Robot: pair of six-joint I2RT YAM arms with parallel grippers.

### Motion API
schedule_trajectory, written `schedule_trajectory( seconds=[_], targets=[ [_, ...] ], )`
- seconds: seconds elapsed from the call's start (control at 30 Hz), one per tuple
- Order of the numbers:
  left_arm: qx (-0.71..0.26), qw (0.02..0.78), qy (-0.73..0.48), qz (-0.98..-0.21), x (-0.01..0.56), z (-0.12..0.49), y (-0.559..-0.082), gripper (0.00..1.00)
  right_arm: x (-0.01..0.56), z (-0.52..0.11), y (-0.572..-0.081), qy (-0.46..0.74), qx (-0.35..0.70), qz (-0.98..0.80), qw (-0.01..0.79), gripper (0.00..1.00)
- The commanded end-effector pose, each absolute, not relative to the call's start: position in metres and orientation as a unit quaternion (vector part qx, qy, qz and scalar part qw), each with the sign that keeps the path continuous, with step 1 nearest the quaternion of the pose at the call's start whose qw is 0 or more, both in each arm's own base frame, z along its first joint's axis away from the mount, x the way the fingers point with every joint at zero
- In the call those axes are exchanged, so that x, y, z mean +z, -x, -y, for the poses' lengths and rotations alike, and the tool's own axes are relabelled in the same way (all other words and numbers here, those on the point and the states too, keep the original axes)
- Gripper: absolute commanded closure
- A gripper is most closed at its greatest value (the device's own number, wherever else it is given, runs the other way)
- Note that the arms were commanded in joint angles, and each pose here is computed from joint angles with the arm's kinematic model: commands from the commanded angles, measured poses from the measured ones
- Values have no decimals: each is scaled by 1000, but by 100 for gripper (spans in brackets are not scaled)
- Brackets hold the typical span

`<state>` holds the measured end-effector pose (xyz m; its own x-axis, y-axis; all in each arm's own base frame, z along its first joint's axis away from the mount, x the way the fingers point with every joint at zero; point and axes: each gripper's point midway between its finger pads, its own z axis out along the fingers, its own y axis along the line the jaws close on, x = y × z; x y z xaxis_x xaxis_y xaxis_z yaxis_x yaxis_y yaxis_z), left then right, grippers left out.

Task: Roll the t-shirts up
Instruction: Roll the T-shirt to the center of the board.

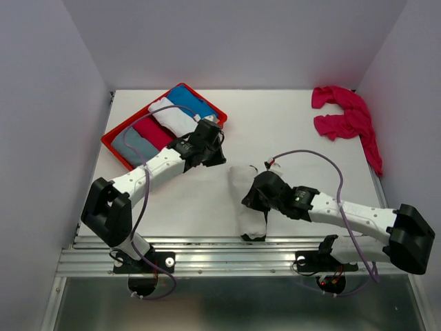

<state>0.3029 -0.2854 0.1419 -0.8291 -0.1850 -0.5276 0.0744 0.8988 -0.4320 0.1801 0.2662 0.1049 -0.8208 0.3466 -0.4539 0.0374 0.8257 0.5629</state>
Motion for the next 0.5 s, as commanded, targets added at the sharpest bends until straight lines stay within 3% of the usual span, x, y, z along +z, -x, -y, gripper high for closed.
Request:
schedule_trajectory(
  seconds=[0.0,0.1,0.27,0.47],
  targets=[
    [-234,328,28,-915,188,266,-315,76,100,-260,-209,-115,231,-919,300,78],
    [-223,323,31,-919,186,258,-319,76,75,-244,-228,-143,195,-928,284,78],
    [-224,302,18,-926,177,262,-314,76,15,-207,-218,-171,117,-949,238,83],
    [-235,288,13,-928,167,267,-311,76,26,-219,-208,-139,156,-952,222,85]
  ],
)
